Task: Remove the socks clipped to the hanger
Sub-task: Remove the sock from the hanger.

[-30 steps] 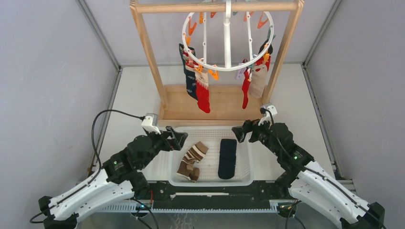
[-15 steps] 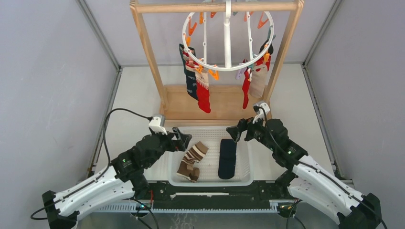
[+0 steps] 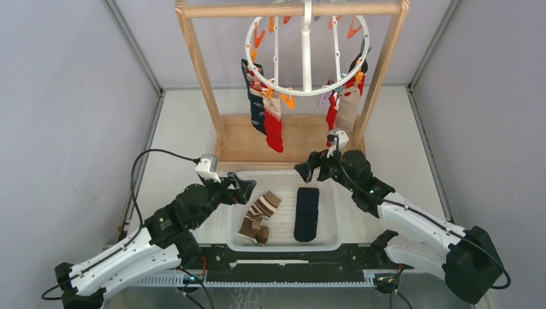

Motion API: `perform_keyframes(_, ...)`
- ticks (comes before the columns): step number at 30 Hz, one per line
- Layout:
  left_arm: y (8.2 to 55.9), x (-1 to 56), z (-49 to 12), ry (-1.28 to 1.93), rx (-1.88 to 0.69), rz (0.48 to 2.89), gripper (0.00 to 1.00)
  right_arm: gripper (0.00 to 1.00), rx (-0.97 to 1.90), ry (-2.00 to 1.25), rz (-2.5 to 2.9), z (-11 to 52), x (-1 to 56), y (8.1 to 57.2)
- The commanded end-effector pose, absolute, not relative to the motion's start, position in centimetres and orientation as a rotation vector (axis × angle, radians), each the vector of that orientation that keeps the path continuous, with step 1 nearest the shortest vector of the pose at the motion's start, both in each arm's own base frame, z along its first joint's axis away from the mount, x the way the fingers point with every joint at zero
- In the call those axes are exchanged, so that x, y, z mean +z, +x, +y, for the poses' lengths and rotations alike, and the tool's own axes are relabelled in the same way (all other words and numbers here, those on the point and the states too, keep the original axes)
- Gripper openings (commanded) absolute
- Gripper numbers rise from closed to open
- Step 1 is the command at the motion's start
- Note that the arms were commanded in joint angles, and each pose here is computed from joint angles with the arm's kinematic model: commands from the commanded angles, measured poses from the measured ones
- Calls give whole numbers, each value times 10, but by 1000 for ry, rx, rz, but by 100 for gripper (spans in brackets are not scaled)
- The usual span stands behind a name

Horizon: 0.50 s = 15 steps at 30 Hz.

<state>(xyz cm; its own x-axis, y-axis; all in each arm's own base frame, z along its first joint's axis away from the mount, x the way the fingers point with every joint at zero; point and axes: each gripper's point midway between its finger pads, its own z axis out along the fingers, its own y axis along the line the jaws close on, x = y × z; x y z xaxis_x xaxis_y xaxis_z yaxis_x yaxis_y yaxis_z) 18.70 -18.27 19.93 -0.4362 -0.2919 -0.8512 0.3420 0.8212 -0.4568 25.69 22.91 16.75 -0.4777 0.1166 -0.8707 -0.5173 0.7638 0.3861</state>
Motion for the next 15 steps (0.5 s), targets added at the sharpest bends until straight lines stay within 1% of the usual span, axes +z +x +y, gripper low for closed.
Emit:
perform_keyframes(1, 187, 202, -185, 69, -718, 1878, 100, 92, 830, -295, 1744, 250, 222, 281)
perform_keyframes(7, 186, 200, -186, 75, -716, 1884, 100, 89, 833, -288, 1715, 261, 227, 297)
perform_keyframes(10, 186, 197, -186, 71, -717, 1888, 100, 82, 850, -297, 1707, 269, 228, 303)
perform_keyframes(15, 186, 195, -187, 64, -730, 1890, 100, 76, 899, -292, 1684, 282, 231, 309)
